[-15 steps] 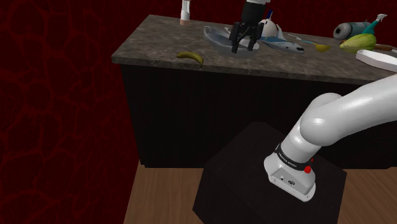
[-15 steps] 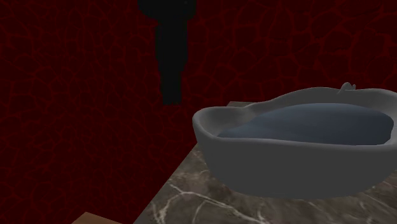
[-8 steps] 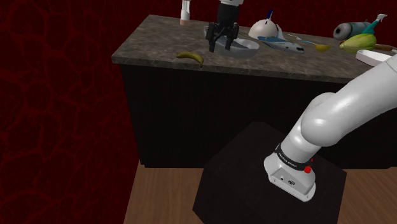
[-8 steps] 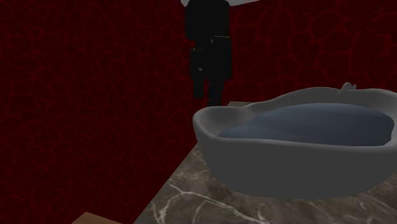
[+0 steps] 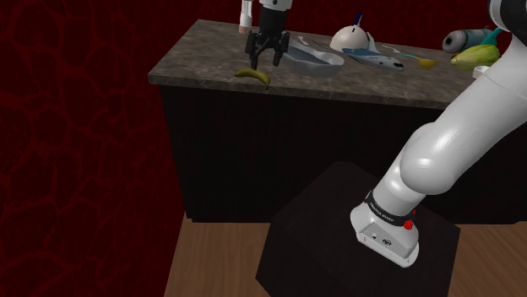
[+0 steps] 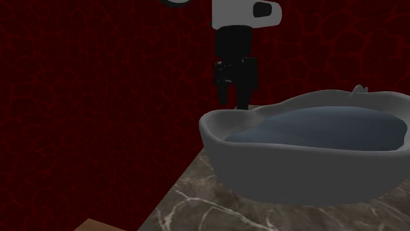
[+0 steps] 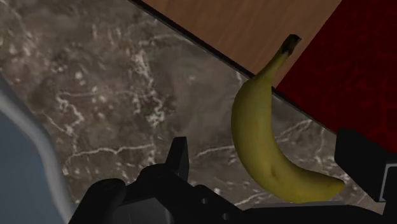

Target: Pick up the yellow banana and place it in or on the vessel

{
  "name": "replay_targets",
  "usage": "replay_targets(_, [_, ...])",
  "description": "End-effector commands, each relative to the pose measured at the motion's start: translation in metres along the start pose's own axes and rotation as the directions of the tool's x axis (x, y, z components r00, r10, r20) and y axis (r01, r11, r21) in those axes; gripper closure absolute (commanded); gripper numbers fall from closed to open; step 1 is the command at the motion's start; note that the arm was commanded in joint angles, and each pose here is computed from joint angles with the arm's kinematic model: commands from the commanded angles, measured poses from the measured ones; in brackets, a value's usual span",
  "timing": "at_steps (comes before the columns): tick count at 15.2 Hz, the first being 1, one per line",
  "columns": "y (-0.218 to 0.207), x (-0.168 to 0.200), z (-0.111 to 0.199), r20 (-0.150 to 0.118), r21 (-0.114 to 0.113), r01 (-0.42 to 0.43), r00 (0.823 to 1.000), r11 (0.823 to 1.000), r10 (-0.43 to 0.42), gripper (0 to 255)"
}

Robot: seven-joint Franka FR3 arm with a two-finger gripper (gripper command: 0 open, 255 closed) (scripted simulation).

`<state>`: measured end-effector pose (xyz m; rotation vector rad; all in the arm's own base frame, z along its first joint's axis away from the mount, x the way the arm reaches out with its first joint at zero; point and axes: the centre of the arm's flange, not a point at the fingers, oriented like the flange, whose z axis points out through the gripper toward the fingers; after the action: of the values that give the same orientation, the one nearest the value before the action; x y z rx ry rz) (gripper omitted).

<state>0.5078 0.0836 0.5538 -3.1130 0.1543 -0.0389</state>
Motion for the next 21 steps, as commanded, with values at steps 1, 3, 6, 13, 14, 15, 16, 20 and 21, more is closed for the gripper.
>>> replay_targets(1, [-0.002, 0.001, 0.01, -0.001, 0.001, 0.001, 1.0, 1.0, -0.001, 0])
replay_targets(3, [-0.002, 0.001, 0.021, -0.001, 0.001, 0.001, 1.0, 1.0, -0.001, 0])
replay_targets(6, [-0.002, 0.001, 0.034, -0.001, 0.001, 0.001, 1.0, 1.0, -0.001, 0])
replay_targets(13, [-0.002, 0.001, 0.034, -0.001, 0.001, 0.001, 1.0, 1.0, -0.001, 0])
replay_targets(14, [-0.002, 0.001, 0.034, -0.001, 0.001, 0.001, 1.0, 1.0, -0.001, 255])
replay_targets(15, [-0.002, 0.001, 0.034, -0.001, 0.001, 0.001, 1.0, 1.0, -0.001, 255])
replay_targets(16, [-0.002, 0.001, 0.034, -0.001, 0.001, 0.001, 1.0, 1.0, -0.001, 255])
replay_targets(20, [-0.001, -0.002, 0.035, -0.001, 0.001, 0.001, 1.0, 1.0, -0.001, 255])
replay_targets(21, [0.0, -0.003, 0.035, -0.001, 0.001, 0.001, 1.0, 1.0, -0.001, 255])
